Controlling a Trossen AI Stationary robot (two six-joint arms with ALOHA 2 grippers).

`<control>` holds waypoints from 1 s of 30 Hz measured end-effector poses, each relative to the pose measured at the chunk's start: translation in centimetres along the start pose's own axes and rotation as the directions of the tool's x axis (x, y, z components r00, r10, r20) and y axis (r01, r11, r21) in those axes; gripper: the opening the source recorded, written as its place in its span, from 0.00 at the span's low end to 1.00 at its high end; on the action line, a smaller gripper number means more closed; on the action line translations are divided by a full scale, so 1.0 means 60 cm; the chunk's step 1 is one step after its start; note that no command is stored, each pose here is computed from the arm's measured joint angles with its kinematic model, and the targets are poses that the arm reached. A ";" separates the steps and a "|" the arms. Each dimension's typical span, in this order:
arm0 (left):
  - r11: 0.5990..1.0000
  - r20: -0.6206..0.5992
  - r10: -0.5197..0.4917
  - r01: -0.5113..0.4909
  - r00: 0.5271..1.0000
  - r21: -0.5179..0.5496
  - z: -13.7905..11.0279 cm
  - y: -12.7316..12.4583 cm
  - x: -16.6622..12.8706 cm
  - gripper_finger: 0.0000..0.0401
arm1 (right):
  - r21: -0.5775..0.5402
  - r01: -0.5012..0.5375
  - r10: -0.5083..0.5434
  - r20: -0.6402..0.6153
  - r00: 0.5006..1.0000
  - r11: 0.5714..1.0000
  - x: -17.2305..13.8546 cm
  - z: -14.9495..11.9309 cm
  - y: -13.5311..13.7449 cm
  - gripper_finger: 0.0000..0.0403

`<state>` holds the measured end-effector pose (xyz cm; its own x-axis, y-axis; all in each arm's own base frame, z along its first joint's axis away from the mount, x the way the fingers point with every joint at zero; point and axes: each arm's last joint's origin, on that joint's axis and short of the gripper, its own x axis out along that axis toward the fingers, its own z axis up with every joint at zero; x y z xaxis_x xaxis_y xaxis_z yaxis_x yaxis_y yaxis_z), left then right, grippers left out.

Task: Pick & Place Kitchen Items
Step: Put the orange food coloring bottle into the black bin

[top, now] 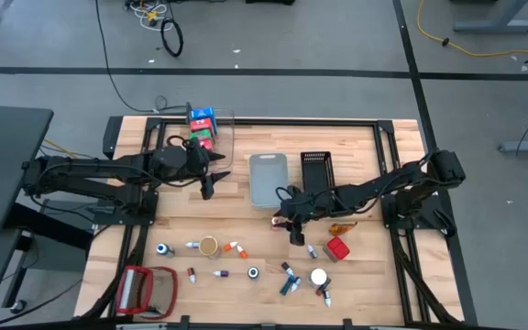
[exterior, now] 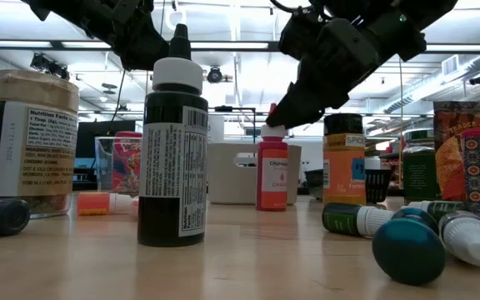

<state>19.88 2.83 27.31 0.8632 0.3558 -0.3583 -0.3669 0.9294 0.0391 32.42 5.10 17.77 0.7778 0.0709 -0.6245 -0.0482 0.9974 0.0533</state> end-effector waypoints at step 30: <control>1.000 0.000 0.000 0.000 1.000 0.000 0.000 0.000 0.000 0.65 | -0.088 -0.023 0.037 0.154 0.987 0.996 -0.049 0.042 -0.010 0.09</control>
<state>19.88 2.82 27.31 0.8631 0.3556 -0.3587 -0.3668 0.9295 0.0388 31.74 4.25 21.51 0.8626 0.1048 -0.4949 -0.1213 0.9926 -0.0012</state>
